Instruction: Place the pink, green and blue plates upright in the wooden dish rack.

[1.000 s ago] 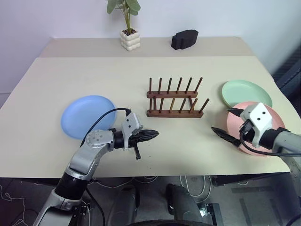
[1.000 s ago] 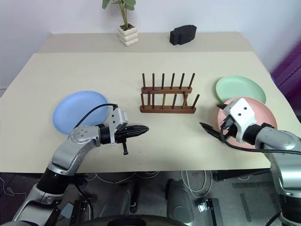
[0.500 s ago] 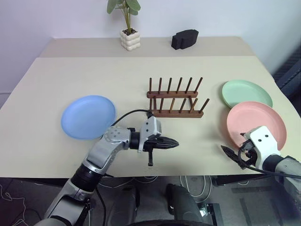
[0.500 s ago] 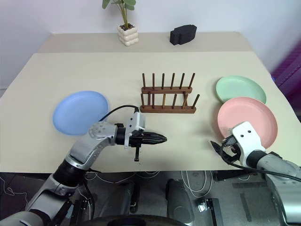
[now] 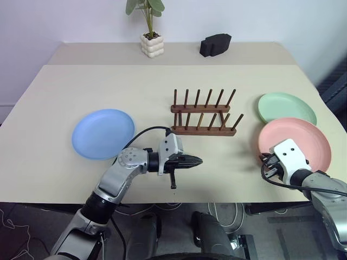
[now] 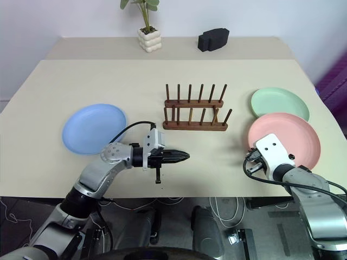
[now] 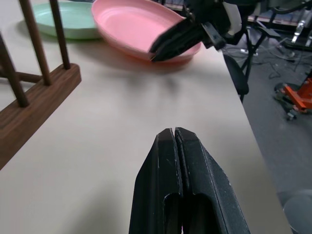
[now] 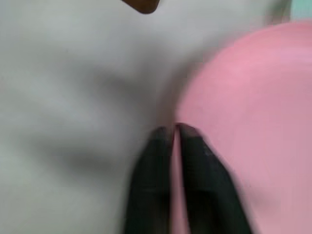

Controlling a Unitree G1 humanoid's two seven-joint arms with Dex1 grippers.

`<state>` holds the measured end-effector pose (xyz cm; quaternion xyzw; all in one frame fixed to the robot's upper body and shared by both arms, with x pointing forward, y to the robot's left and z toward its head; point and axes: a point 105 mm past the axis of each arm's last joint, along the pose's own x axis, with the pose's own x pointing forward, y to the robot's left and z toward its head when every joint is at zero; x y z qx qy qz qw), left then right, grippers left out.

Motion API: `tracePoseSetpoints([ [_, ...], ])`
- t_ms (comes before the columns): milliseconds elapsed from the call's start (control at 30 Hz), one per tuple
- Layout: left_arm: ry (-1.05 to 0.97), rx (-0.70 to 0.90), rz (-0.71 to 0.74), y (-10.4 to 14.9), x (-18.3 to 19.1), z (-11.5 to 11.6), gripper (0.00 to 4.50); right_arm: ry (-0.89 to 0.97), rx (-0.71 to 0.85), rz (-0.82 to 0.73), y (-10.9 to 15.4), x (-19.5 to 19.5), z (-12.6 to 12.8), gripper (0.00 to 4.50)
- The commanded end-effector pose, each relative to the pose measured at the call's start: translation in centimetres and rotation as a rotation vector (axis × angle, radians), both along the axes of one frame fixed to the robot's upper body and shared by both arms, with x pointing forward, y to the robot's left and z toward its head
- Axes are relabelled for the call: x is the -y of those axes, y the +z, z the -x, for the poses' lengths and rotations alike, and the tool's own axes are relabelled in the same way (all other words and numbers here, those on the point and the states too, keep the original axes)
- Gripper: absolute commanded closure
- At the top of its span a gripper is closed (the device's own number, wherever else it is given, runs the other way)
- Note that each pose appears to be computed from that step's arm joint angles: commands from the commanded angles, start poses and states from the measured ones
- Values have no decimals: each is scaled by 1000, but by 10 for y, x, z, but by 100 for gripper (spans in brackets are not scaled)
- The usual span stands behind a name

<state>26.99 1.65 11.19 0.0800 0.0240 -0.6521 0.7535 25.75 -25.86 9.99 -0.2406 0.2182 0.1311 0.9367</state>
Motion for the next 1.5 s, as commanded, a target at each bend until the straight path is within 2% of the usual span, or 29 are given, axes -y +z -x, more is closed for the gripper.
tracePoseSetpoints([
  [33,-9,44,32,10,2,2,450,4,30,33,8,1,0,443],
  [267,-22,46,29,2,7,-6,450,-12,54,94,19,10,6,443],
  [367,-23,46,27,-4,6,-10,450,19,97,107,34,9,5,443],
  [467,-22,48,26,-9,5,-15,450,103,177,144,65,1,2,443],
  [533,-19,56,29,-9,5,-16,450,166,282,160,96,-7,-3,443],
  [600,-10,68,30,-7,4,-16,450,231,406,142,128,-18,-9,443],
  [667,0,74,34,-5,3,-17,450,268,491,104,149,-25,-15,443],
  [867,60,87,38,-2,-4,-24,450,449,687,-201,207,-58,-32,443],
  [1000,118,99,47,5,-11,-26,450,692,653,-583,233,-88,-22,443],
  [1133,161,101,53,7,-16,-26,450,764,587,-779,236,-91,-20,443],
  [1367,212,106,63,13,-24,-24,450,721,529,-1156,237,-84,-32,443],
  [1500,233,126,90,22,-27,-26,450,671,521,-1261,235,-77,-37,443],
])
